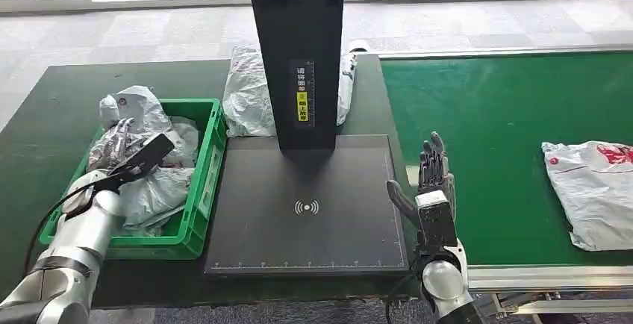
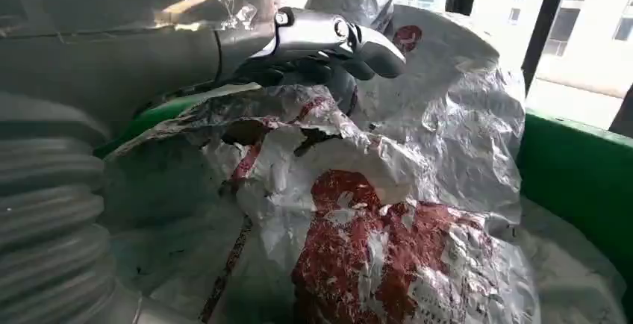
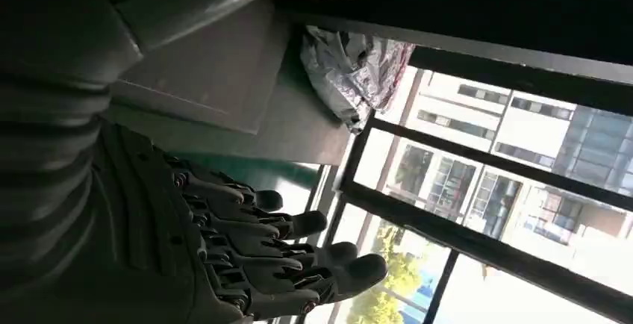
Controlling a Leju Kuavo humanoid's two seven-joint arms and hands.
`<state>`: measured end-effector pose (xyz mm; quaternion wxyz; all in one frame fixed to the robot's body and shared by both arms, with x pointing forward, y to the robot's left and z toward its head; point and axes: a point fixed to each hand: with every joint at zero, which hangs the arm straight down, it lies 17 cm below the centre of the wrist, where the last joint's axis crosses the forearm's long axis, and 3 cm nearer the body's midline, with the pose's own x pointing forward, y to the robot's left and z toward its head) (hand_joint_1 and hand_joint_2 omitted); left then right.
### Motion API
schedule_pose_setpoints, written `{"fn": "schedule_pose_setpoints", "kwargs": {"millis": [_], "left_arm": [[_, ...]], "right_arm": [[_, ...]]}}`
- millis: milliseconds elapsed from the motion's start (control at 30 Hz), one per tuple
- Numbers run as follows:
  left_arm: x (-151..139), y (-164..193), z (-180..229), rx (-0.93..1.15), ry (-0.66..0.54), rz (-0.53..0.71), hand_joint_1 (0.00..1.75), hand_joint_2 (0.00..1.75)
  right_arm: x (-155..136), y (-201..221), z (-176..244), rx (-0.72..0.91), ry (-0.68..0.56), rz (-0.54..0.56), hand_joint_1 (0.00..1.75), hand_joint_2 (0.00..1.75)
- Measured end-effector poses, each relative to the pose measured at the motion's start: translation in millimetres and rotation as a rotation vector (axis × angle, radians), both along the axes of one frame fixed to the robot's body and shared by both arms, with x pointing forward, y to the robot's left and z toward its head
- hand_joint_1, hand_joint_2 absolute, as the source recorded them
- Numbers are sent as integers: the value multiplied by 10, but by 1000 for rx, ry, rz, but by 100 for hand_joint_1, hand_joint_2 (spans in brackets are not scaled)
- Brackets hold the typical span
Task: Moved the parcel from conveyor to table for the left to box.
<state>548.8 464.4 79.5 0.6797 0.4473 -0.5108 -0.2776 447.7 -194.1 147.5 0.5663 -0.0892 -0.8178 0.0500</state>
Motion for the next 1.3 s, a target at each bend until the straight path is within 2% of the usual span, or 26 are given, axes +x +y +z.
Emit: {"fn": "schedule_pose_setpoints", "kwargs": {"millis": [100, 133, 267, 367, 467, 733, 800, 867, 900, 967, 1000, 1033, 1300], "left_arm": [[84, -65, 444, -110, -238, 27, 0, 175], [92, -63, 663, -155, -341, 48, 0, 175], [-83, -85, 1417, -254, -693, 106, 0, 175], [-261, -256, 1728, -261, -843, 96, 0, 175], [-376, -554, 1937, -221, -929, 45, 0, 175], [-460, -1172, 2199, -194, -1008, -63, 0, 175], [-416, -1276, 2165, -271, -994, -66, 0, 175], [-231, -1615, 1976, -547, -895, -148, 0, 175], [-138, -2003, 1868, -731, -810, -262, 0, 175], [-147, -2734, 1786, -889, -696, -462, 0, 175], [-187, -3029, 1750, -926, -652, -534, 0, 175], [-214, -3180, 1729, -950, -642, -546, 0, 175], [-441, -4123, 1539, -1073, -490, -687, 0, 175]], "right_arm": [[-25, 1, -65, -41, 18, -5, 0, 0], [-38, 1, -79, -47, 22, -6, 0, 175], [-57, -2, -82, -40, 21, -5, 0, 175], [-61, -9, -44, -37, -2, -9, 0, 175], [-55, -3, -12, -32, -12, -17, 0, 175], [-35, 95, 37, -50, -13, -22, 0, 175], [-17, 123, 101, -66, -23, -30, 0, 175], [16, 130, 169, -89, -26, -45, 0, 175], [35, 112, 195, -99, -24, -54, 0, 175], [65, 83, 243, -108, -28, -63, 0, 175], [80, 64, 271, -103, -30, -70, 0, 175], [91, 47, 290, -96, -31, -79, 0, 175], [72, 44, 371, -84, -49, -121, 0, 175]]}}
